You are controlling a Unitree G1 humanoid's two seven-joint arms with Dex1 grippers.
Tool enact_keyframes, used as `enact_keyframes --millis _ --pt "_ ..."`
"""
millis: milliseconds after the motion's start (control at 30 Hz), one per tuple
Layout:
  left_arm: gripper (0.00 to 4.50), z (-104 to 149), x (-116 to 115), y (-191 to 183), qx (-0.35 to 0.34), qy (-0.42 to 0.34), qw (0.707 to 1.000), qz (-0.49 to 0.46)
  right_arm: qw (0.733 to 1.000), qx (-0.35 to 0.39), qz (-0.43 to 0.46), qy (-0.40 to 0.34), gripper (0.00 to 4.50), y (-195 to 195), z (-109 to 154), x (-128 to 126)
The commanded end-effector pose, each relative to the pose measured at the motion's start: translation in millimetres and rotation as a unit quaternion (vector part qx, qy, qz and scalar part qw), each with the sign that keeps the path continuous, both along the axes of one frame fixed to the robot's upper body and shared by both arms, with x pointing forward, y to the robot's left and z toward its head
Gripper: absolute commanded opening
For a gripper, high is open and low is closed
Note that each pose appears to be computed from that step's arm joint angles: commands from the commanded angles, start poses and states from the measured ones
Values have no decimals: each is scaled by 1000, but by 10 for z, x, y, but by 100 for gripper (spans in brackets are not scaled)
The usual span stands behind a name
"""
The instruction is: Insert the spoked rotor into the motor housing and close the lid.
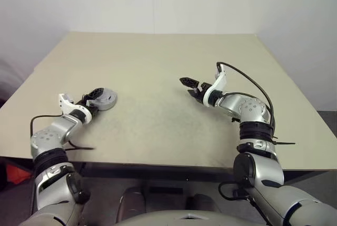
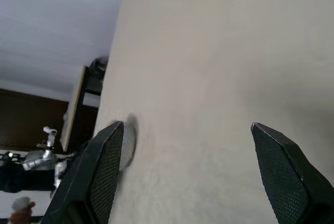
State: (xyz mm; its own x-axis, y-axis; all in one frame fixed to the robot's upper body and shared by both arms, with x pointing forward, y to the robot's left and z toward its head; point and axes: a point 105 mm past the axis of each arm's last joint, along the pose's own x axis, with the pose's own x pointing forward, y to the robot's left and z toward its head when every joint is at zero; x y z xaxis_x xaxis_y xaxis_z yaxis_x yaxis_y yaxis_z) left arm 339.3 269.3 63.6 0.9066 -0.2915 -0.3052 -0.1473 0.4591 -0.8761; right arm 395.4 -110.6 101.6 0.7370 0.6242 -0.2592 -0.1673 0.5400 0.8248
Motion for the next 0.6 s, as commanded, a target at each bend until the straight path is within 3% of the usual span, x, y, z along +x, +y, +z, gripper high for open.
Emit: enact_keyframes --millis 33,200,367,500,600 --pt "448 -63 -233 -37 14 40 997 -64 999 0 18 -32 438 10 211 56" --pt "448 24 -404 -42 38 50 990 -128 998 -13 38 -41 438 -42 252 47" --pt "448 132 -414 -407 110 9 969 -221 991 -59 64 -103 438 -147 310 -44" --pt "448 306 -243 -845 195 -87 939 -269 934 -195 152 -257 438 -221 295 -340" --pt "448 401 -63 -1022 255 -145 917 -271 901 -236 230 -282 438 -277 166 -565"
